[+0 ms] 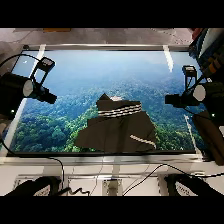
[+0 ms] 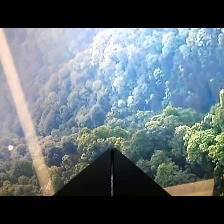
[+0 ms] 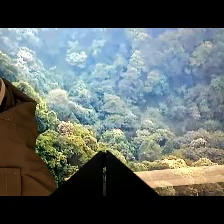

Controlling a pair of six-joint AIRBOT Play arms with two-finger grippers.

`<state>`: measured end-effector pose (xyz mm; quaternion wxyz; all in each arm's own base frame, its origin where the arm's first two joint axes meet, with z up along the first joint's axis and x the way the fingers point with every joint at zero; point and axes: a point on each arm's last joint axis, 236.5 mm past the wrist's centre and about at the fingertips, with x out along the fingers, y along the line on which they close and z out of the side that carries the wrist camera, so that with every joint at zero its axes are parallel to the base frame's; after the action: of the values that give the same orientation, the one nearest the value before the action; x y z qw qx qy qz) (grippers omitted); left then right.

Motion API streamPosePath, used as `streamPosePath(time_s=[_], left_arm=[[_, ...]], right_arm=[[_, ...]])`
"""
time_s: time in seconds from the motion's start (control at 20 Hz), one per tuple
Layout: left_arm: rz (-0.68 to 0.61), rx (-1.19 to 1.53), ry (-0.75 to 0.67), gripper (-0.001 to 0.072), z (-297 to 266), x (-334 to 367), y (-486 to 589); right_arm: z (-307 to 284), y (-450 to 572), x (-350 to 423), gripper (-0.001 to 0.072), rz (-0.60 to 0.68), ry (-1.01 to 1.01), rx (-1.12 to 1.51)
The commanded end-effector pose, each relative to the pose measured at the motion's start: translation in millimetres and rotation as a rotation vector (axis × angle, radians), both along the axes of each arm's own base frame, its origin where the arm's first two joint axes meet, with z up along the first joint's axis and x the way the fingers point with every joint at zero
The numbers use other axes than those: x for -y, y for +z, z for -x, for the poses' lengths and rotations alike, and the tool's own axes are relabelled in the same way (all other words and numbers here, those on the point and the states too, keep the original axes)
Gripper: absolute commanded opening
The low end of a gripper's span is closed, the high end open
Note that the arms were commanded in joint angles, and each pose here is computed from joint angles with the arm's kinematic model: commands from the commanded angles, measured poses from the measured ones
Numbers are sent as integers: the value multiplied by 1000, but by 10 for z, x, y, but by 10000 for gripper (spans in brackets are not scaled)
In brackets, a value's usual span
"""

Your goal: Fold the clothes and pants, and hang the long-sleeved shirts on hangers.

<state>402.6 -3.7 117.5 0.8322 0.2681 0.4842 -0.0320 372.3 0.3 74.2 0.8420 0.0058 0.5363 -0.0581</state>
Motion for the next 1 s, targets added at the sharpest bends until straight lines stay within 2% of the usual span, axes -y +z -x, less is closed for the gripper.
streamPosePath(time_s=[0.0,0.75,0.95], left_arm=[[-1,0,1,11,1,-4,0],[3,25,-8,10,-52,14,31],[6,74,-24,11,-149,40,96]], right_arm=[[1,2,-1,26,0,0,0],[-3,3,-18,27,-7,1,3],[-178,92,-26,27,-5,14,85]])
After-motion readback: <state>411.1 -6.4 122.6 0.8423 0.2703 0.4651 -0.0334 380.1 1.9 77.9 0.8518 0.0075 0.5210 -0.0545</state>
